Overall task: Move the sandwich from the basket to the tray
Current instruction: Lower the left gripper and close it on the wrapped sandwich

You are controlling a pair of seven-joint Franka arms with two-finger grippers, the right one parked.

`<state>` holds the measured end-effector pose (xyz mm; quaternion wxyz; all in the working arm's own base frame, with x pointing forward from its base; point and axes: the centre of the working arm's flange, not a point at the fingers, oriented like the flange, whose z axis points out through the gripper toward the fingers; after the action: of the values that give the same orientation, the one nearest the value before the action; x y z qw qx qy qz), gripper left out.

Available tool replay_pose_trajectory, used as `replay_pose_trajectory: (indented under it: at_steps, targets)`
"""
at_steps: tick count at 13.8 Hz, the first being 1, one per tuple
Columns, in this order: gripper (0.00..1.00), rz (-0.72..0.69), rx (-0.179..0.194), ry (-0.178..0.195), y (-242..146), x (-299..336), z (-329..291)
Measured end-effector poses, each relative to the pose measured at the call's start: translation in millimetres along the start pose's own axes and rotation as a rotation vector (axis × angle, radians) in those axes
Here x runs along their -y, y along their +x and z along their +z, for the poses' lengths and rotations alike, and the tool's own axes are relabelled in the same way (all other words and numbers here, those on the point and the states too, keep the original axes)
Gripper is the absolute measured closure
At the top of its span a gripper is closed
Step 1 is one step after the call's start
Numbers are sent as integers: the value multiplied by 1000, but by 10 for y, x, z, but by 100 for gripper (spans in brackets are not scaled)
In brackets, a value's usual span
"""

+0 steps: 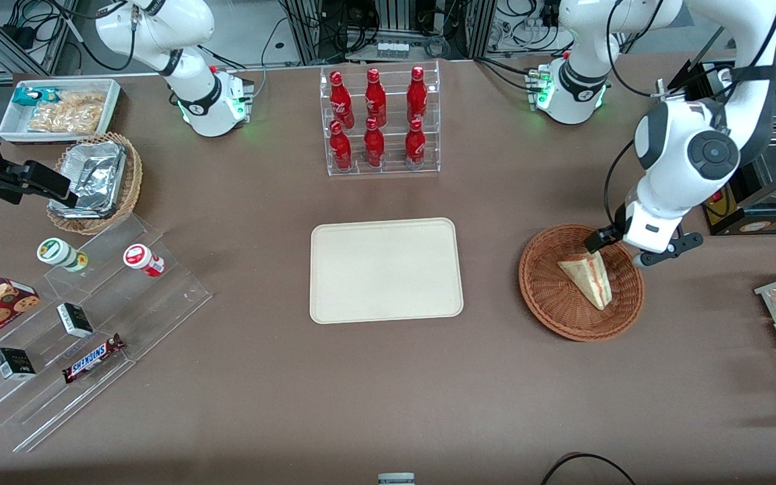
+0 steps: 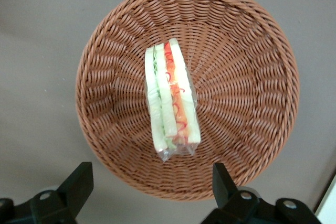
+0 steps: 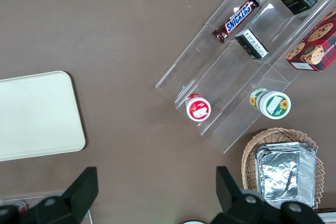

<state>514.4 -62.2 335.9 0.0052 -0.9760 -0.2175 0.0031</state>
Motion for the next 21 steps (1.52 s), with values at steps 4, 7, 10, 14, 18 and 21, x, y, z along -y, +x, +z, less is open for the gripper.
replay_pose_trajectory:
  at_steps: [4, 7, 10, 14, 18, 21]
  targets:
    - [0, -152, 1, -6, 39, -41, 213]
    - [0, -233, -14, -22, 65, -75, 277]
    - [0, -242, -2, -17, 27, -153, 422]
    - [0, -241, 16, -10, 42, -188, 693]
    - [7, -243, 27, -3, 84, -192, 806]
    - [23, -233, 24, -5, 115, -201, 800]
